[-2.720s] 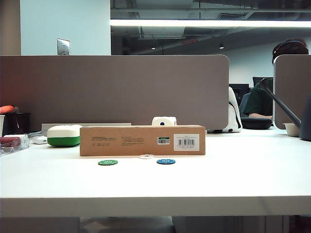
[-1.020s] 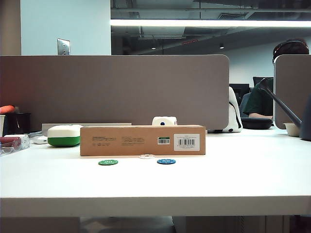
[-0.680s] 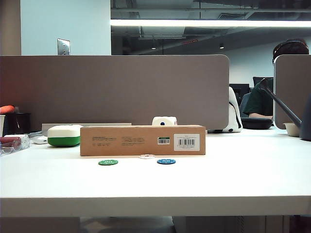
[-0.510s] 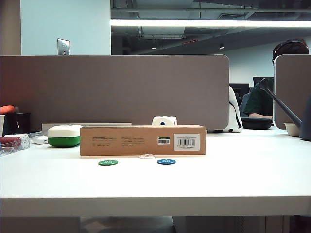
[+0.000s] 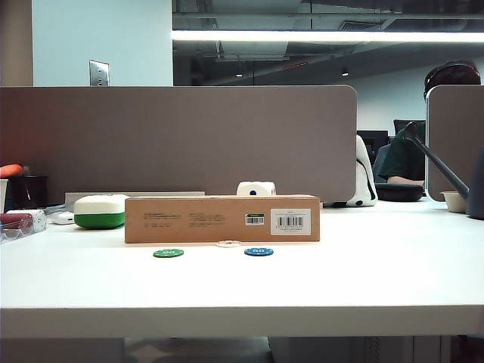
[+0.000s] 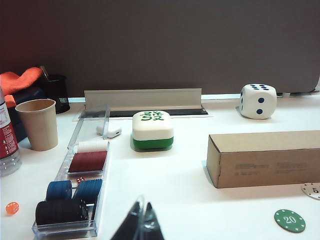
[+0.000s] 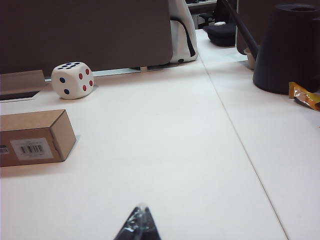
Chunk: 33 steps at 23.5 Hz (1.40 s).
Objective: Push the chip with the lowest value in the row forward next to the rectangular box.
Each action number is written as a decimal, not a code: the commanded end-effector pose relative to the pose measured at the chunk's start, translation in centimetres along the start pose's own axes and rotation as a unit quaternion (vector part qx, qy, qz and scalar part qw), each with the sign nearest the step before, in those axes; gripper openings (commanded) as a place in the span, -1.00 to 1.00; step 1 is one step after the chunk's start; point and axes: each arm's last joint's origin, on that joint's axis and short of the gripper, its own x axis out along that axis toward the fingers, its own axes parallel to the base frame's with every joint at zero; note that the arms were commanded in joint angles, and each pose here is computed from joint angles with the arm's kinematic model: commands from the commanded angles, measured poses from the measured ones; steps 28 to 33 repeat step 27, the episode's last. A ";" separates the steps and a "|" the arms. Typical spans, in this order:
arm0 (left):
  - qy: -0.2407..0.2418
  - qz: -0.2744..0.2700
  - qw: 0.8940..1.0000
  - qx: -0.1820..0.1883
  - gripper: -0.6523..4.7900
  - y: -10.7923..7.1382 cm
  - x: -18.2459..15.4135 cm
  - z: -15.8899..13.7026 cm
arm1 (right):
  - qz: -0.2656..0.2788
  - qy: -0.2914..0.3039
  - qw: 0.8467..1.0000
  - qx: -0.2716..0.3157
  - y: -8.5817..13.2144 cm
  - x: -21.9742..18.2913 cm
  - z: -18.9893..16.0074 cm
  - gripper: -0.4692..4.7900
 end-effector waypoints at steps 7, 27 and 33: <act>-0.006 -0.002 1.000 0.004 -0.78 0.0 0.0 0.2 | -0.011 -0.007 1.000 -0.007 -0.1 0.0 0.0 -0.84; -0.006 -0.002 1.000 0.004 -0.78 0.0 0.0 0.2 | -0.011 -0.007 1.000 -0.007 -0.1 0.0 0.0 -0.84; -0.006 -0.002 1.000 0.004 -0.78 0.0 0.0 0.2 | -0.011 -0.007 1.000 -0.007 -0.1 0.0 0.0 -0.84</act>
